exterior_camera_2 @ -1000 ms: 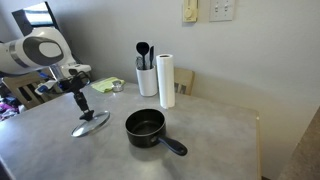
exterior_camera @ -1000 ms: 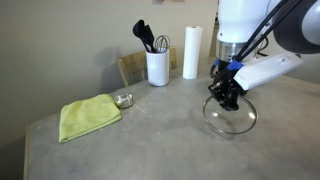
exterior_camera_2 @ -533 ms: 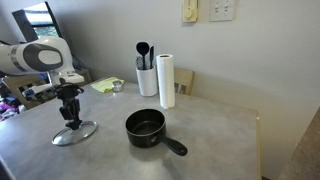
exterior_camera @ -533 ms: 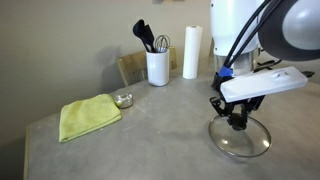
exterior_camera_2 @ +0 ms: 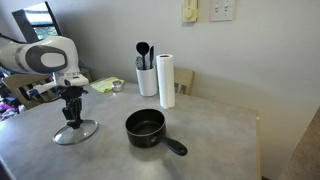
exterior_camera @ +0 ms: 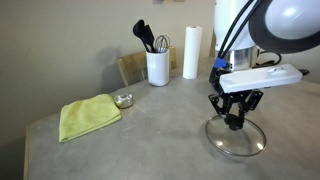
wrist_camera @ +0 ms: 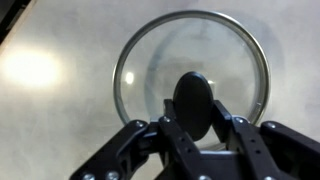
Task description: Uncover the pot
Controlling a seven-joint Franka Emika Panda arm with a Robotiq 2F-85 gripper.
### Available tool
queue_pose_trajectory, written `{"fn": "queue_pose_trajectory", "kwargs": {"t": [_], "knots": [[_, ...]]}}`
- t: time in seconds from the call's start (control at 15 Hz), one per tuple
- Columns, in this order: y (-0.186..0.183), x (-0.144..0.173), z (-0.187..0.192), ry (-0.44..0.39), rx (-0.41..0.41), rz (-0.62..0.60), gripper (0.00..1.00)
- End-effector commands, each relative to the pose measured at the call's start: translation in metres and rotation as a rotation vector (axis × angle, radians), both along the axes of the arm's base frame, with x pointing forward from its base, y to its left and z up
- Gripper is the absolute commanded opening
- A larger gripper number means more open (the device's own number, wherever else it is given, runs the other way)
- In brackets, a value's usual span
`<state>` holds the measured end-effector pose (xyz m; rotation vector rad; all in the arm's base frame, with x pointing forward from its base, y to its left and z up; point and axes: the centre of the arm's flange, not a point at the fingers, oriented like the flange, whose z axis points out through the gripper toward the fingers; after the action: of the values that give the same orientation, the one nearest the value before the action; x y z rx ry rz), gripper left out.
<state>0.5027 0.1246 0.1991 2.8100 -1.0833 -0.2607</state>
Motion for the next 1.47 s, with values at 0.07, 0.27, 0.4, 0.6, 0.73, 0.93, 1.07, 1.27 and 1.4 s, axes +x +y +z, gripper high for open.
{"fn": "queue_pose_trajectory", "kwargs": {"t": [0.07,0.27,0.4,0.6,0.73,0.93,1.07,1.27,1.4], "knots": [[-0.005,0.008,-0.006,-0.108,0.029,0.223,0.15],[0.0,0.011,-0.015,-0.159,0.019,0.349,0.15],[0.001,0.013,-0.018,-0.173,0.031,0.388,0.15],[0.001,0.016,-0.016,-0.168,0.043,0.408,0.15],[0.0,0.016,-0.007,-0.161,0.045,0.422,0.67],[-0.001,0.014,0.019,-0.145,0.013,0.467,0.86],[-0.001,0.012,0.043,-0.127,0.007,0.494,0.99],[-0.003,0.007,0.083,-0.075,-0.014,0.55,1.0],[-0.005,0.003,0.109,-0.046,-0.002,0.59,1.0]]}}
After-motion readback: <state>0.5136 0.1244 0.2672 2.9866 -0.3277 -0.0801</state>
